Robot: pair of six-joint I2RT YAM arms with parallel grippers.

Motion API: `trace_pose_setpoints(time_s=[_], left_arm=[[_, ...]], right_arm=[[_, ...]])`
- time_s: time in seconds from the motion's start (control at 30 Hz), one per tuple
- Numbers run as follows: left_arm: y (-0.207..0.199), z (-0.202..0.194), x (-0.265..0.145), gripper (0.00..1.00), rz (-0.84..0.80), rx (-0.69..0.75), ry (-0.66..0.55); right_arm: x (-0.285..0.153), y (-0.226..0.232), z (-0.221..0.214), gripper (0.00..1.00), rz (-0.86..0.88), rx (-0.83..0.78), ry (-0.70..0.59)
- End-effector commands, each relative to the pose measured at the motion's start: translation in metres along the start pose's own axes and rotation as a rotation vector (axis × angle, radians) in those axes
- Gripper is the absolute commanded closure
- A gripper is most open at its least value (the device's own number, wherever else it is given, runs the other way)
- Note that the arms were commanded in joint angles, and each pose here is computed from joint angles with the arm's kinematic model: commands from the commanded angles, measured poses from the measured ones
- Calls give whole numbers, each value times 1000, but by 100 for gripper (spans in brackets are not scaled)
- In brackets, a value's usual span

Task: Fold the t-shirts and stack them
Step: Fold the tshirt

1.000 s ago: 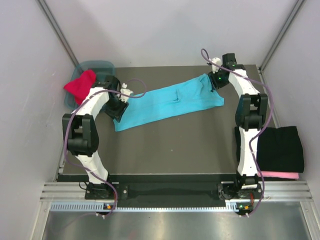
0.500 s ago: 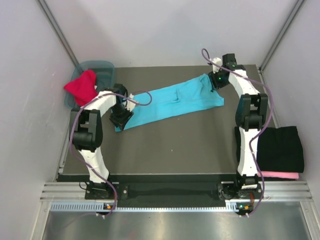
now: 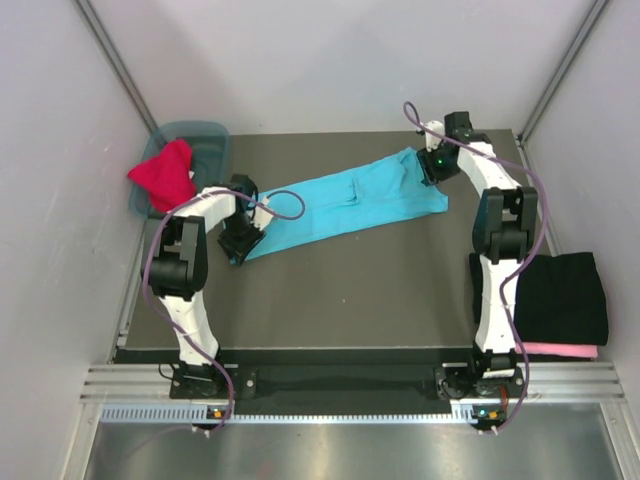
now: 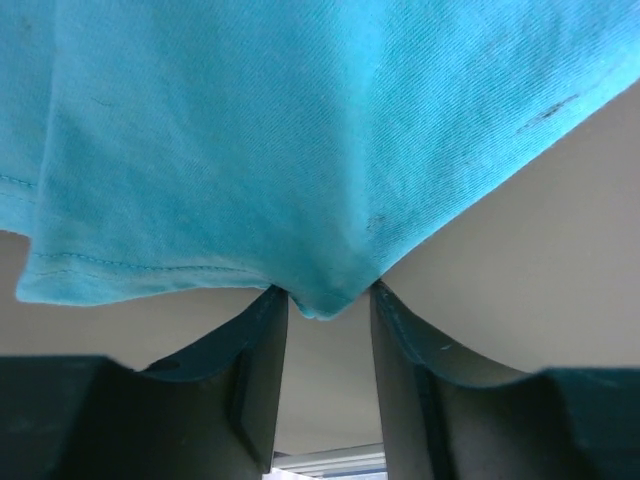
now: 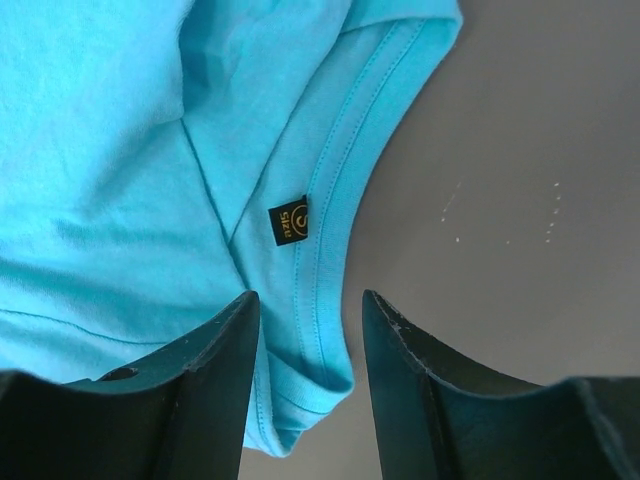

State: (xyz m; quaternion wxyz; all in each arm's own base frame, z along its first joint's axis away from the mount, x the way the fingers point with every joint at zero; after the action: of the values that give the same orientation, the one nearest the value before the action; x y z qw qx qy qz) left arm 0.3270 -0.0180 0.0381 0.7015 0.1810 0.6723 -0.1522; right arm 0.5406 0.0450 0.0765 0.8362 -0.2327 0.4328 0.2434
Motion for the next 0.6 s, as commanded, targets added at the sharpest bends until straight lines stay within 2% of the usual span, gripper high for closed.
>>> trace_pose_setpoints(time_s=[0.0, 0.07, 0.1, 0.2, 0.43, 0.47, 0.57], left_arm=[[5, 0, 16, 59, 18, 13, 12], [3, -4, 21, 65, 8, 13, 28], [2, -5, 22, 79, 5, 8, 33], [-3, -7, 22, 100, -23, 4, 48], [-12, -13, -14, 100, -49, 8, 42], [-23, -21, -21, 100, -106, 16, 68], [-39, -38, -39, 100, -135, 75, 115]], right_arm=[[-36, -25, 38, 53, -113, -14, -101], [-30, -26, 37, 53, -116, -12, -95], [-29, -28, 38, 53, -122, -12, -97], [-24, -33, 40, 53, -141, -11, -99], [-20, -47, 37, 52, -191, 22, -92], [-18, -47, 35, 51, -184, 29, -93], [-11, -43, 30, 50, -158, 32, -79]])
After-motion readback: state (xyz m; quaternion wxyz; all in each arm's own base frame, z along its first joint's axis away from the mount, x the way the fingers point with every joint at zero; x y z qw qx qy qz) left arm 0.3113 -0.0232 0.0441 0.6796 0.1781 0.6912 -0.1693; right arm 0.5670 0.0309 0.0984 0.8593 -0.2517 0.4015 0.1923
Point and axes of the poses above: each gripper's point midway between its finger pads, its own x axis out along the fingers, its own y axis along the line the jaws close on, z = x × y, the point moved 2 cm from there along -x, back along the fingers, and after that the axes turned 12 degrees about -x, right-handed, at the moved point
